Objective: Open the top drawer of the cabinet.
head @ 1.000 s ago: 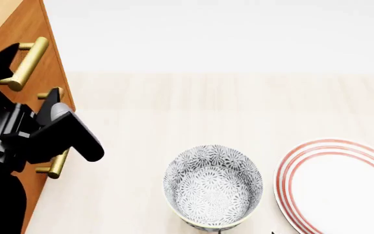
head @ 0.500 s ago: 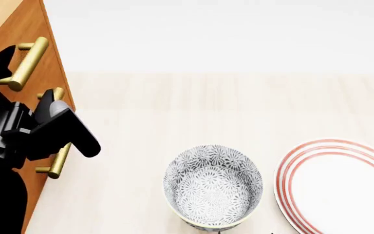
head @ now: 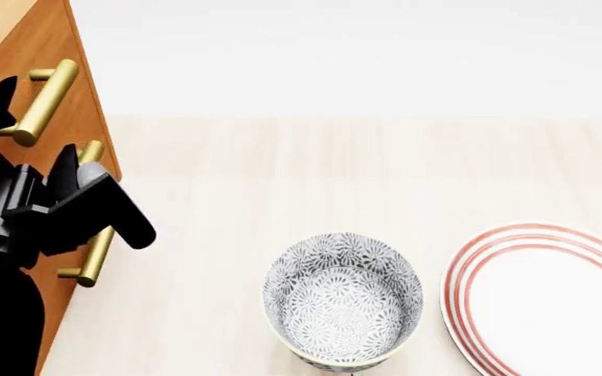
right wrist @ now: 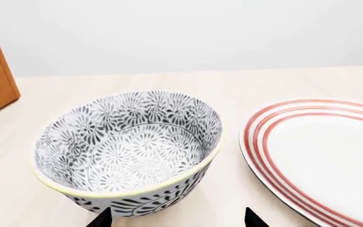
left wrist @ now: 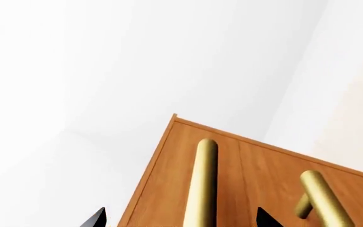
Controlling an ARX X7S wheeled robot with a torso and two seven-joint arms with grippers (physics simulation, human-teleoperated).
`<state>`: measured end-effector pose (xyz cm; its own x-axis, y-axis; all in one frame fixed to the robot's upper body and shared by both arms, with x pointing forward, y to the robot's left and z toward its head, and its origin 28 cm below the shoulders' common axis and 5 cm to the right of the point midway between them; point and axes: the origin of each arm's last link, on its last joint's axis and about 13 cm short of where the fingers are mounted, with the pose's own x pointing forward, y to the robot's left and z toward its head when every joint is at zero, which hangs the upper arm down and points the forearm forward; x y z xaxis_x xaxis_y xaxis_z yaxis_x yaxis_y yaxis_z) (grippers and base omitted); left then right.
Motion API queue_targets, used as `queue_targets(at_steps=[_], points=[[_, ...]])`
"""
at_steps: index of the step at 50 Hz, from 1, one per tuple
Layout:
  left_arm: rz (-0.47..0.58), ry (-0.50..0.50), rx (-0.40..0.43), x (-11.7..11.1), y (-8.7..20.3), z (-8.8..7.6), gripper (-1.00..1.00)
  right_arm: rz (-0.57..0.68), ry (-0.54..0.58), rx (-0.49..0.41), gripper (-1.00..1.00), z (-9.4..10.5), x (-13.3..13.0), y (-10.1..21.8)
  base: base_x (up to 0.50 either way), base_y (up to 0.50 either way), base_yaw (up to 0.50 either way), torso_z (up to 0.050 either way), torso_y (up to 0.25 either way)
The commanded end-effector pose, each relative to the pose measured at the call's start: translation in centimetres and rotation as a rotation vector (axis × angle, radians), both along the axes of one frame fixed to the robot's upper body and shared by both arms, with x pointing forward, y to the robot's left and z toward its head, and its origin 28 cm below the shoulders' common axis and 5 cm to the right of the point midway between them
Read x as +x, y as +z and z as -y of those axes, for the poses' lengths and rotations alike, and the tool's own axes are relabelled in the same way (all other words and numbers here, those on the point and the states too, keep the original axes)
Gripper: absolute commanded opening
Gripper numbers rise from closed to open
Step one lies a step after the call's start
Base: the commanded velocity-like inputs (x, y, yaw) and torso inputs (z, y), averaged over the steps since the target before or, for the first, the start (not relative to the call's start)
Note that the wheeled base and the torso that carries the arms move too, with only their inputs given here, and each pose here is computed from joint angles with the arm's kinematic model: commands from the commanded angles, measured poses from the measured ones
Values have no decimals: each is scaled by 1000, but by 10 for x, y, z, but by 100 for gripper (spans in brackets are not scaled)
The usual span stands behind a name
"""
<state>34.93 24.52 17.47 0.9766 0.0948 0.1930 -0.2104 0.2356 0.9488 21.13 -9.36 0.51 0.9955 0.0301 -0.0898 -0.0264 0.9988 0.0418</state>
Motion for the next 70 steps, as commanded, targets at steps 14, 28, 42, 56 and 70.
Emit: queue_targets(at_steps=[14,28,42,56,70], points=[[-10,34,-12,6,-8,-3,100,-10,7,4,100,0,-1,-1,0,0,0,0,0],[-21,31,8,7,-11,-3,-100,-17,11,7,100,-1,0,-2,0,0,0,0,0],[-16,10,31,7,-11,-1,-100,-28,15,10,100,-1,0,-3,1,0,0,0,0],[-17,-50,36,5,-4,14,-100,-25,11,10,100,-1,0,-3,0,0,-1,0,0],[-5,-105,24,3,1,29,-100,-27,10,15,100,0,0,-3,-1,0,0,0,0]])
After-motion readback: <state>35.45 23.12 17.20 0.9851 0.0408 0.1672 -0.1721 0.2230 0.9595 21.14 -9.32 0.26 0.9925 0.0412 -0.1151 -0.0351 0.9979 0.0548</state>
